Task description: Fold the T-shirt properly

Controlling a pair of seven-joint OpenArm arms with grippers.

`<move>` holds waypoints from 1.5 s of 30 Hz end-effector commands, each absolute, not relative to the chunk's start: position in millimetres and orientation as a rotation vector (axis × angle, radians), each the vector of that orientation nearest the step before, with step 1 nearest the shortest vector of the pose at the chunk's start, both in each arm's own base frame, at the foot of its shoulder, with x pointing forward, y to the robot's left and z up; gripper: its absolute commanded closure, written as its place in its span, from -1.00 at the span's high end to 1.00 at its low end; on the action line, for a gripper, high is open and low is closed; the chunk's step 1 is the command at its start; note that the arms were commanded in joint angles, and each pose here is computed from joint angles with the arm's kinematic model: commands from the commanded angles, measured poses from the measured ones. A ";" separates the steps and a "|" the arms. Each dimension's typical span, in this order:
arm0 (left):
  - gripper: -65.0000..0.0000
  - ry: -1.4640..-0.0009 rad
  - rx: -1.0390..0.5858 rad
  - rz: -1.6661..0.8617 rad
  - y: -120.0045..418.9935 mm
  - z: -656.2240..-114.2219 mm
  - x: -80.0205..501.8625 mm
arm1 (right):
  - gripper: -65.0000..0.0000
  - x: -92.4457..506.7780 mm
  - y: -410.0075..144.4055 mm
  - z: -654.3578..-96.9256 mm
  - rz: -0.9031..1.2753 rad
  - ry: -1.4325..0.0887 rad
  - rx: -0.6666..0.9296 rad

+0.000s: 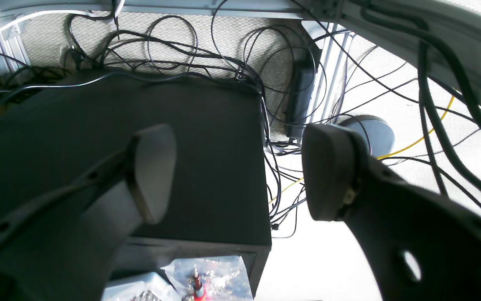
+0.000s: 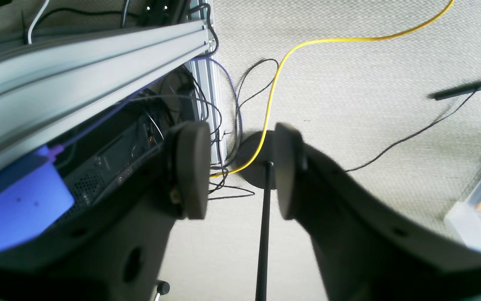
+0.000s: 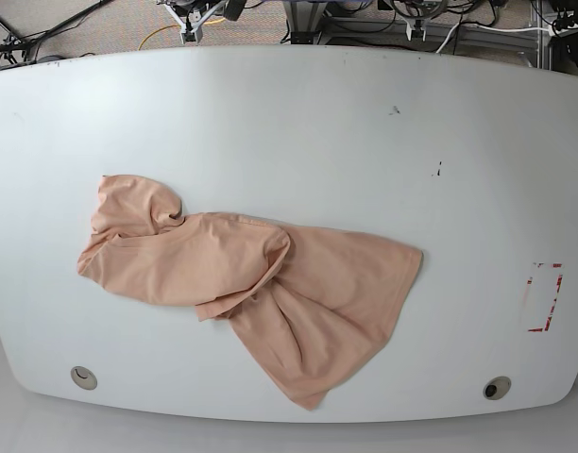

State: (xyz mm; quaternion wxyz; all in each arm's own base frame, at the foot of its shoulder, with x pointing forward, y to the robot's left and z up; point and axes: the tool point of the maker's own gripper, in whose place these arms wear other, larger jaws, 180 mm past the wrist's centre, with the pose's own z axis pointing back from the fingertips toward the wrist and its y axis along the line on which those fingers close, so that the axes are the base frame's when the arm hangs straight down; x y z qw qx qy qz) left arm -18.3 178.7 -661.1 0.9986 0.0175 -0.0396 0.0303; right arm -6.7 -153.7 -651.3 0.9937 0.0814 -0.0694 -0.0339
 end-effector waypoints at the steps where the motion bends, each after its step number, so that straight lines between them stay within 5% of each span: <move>1: 0.32 -0.058 0.069 0.051 195.1 -654.9 -53.4 | -0.27 -35.2 -151.8 -647.0 -0.056 -0.117 0.160; 22: 0.33 -0.121 0.048 0.052 188.1 -655.1 -27.2 | -0.28 0.8 -144.1 -649.3 -0.086 -0.198 0.180; 45: 0.33 -0.342 0.046 -0.022 186.2 -591.4 -43.2 | -0.29 -50.8 -127.6 -602.9 -0.058 -0.307 0.153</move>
